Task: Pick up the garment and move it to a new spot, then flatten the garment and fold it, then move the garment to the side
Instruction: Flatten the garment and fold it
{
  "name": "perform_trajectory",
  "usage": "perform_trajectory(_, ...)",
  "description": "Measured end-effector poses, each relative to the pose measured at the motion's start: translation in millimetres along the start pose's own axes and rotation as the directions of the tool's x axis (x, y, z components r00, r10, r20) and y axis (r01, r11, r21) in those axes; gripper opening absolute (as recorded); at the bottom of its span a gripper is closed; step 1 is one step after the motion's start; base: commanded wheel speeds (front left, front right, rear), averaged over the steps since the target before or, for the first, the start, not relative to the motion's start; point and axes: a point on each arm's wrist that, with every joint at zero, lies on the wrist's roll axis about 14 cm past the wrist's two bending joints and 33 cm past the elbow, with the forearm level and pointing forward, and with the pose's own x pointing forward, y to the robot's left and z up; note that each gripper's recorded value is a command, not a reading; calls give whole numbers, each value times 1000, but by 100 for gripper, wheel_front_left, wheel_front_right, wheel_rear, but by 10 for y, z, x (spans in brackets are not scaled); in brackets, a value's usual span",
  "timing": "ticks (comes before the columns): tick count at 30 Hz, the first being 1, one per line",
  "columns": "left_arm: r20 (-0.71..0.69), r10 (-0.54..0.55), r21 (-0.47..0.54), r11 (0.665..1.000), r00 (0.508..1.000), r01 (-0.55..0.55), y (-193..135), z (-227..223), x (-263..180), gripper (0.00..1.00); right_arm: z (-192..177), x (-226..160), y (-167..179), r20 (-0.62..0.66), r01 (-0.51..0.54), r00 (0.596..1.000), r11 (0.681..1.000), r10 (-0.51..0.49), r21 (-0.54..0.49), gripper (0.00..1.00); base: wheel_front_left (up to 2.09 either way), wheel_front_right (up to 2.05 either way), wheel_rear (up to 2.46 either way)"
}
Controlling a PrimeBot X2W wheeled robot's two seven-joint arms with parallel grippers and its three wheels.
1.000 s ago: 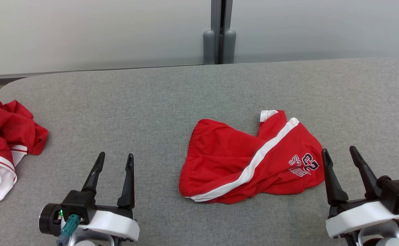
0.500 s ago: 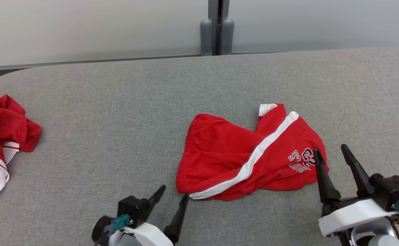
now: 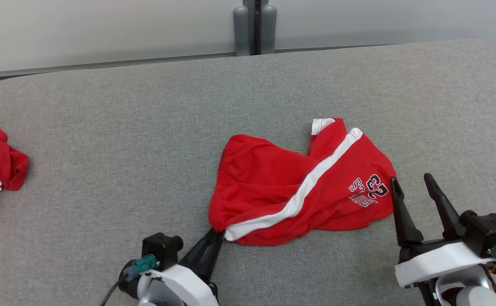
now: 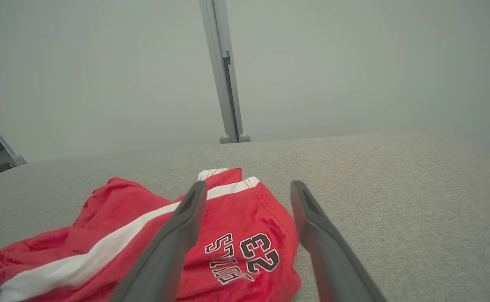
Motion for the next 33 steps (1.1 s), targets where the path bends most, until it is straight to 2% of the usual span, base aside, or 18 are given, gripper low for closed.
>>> perform_trajectory(11,67,-47,66,997,997,43,0,269,-116,0,-63,32,-46,-15,16,1000,1000,-15,12,100,0,0,0)
perform_trajectory(16,107,-44,62,997,993,38,-35,434,-295,0,-96,74,-13,-22,7,1000,1000,-7,19,100,0,0,0)
perform_trajectory(23,87,-14,48,999,996,10,-23,524,-516,0,-121,123,43,-27,-8,1000,1000,8,26,100,0,0,0)
perform_trajectory(33,39,-9,34,999,999,8,140,551,-263,0,-125,132,-36,-28,17,999,999,-16,34,100,0,0,0)
